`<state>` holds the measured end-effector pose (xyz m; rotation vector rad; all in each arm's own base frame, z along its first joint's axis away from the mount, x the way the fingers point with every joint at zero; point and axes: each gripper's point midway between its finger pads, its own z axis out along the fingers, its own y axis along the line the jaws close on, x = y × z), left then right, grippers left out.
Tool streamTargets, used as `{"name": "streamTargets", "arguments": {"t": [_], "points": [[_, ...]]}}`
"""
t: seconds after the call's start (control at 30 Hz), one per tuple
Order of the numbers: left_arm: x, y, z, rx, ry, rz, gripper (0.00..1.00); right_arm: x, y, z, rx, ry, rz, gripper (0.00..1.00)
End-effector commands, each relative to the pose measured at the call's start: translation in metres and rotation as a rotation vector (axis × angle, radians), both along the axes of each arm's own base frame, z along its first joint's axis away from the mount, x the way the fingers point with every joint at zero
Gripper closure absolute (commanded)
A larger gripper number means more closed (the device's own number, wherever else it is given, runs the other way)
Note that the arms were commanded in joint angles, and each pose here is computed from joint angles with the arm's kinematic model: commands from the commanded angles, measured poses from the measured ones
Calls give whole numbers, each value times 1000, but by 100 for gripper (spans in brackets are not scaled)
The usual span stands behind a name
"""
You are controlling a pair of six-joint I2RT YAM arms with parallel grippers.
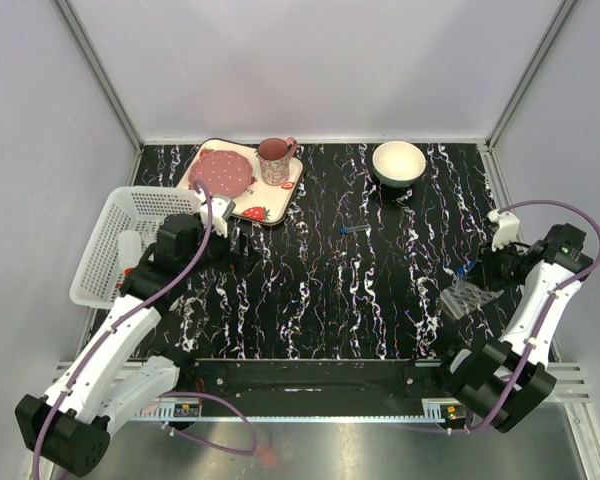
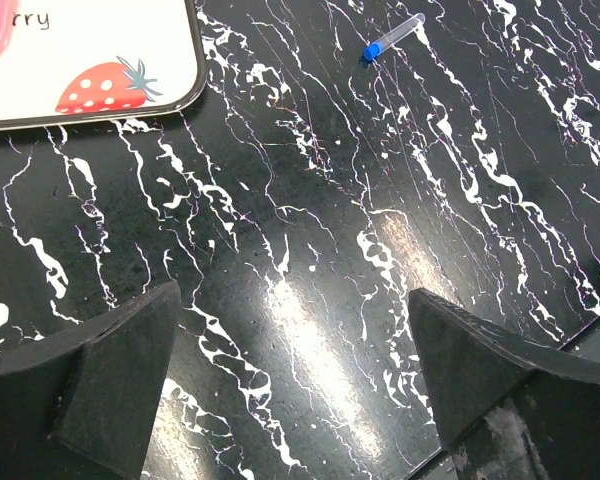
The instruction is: Organize the chemistry lab equipment
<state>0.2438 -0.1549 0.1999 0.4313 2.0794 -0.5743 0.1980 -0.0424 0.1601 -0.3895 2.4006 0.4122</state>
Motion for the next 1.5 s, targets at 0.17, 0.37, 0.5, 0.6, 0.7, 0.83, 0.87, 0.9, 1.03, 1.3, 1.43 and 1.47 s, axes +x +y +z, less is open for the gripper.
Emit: {"name": "streamTargets", "arguments": {"t": [0.17, 0.37, 0.5, 0.6, 0.7, 0.83, 0.87, 0.9, 1.03, 1.3, 1.43, 1.47], "points": [[5, -3, 19, -25, -62, -39, 1, 25, -18, -14, -90, -158, -60, 82], [5, 1, 18, -13, -65, -22, 1, 29, -22, -31, -109, -187, -93, 81], [6, 2, 17, -9, -64, -16, 1, 29, -21, -39, -93, -178, -108, 81], [6, 2, 15, -6, -61, -14, 1, 30, -20, -43, -82, -182, -114, 81], [6, 2, 15, -6, -61, -14, 1, 31, -20, -45, -76, -193, -122, 81], [6, 2, 15, -7, -62, -15, 1, 32, -19, -48, -61, -180, -120, 81], [6, 2, 16, -8, -63, -15, 1, 33, -20, -47, -64, -183, -119, 81], [6, 2, 15, -8, -62, -15, 1, 34, -20, -48, -63, -182, -118, 81], [6, 2, 15, -8, -62, -15, 1, 35, -20, -49, -55, -182, -119, 81], [5, 2, 16, -9, -61, -18, 1, 30, -12, -50, -34, -164, -68, 81], [5, 2, 15, -10, -61, -19, 1, 27, -9, -54, -17, -141, -51, 81], [5, 2, 15, -10, -61, -17, 1, 27, -10, -55, -16, -140, -50, 81]]}}
